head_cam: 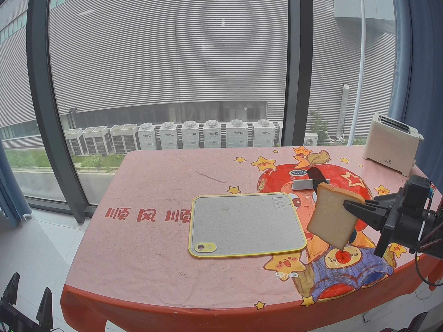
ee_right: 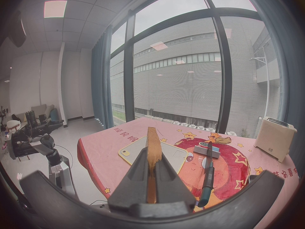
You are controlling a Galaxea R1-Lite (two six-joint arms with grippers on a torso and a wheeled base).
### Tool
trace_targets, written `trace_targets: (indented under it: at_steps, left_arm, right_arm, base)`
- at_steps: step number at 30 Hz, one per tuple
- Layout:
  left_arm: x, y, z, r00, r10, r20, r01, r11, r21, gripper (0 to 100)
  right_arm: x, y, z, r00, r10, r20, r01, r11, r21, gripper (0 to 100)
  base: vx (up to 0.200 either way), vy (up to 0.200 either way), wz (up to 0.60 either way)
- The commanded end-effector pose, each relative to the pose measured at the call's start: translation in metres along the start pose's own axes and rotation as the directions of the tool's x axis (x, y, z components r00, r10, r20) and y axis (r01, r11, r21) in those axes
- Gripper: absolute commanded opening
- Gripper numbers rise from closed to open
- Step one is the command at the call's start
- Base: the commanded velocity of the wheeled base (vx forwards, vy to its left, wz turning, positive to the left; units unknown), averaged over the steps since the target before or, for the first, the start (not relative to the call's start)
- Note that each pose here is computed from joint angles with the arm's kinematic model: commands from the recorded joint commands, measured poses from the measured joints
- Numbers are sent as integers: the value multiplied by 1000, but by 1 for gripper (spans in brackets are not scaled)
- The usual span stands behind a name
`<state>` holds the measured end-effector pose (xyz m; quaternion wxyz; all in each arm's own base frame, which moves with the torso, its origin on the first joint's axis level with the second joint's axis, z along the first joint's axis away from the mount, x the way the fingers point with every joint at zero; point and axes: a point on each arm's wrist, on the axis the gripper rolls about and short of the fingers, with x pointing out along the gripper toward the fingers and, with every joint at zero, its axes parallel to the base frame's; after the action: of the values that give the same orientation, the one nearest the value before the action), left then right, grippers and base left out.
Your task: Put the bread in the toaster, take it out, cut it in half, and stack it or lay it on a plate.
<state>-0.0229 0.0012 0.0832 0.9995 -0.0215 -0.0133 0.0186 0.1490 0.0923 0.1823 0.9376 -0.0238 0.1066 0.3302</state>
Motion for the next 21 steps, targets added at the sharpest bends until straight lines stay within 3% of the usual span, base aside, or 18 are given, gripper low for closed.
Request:
trace_targets:
  at_steps: [1, 11, 16, 21]
  left_arm:
    - [0, 0, -4, 1000, 1, -4, -1, 1000, 0, 100]
    - [0, 0, -4, 1000, 1, -4, -1, 1000, 0, 100]
    - [0, 0, -4, 1000, 1, -4, -1, 1000, 0, 100]
    - [0, 0, -4, 1000, 1, -4, -1, 1000, 0, 100]
  right_arm:
    - [2, 3, -1, 1000, 15, -8, -15, 1000, 1, 0]
    - [9, 2, -4, 999, 16, -34, -16, 1000, 19, 0]
    - [19, 4, -5, 998, 34, -46, -31, 997, 66, 0]
    - [31, 10, -4, 998, 65, -4, -64, 984, 168, 0]
  base:
    - [0, 0, 0]
    - [0, 0, 0]
    - [0, 0, 0]
    - [0, 0, 0]
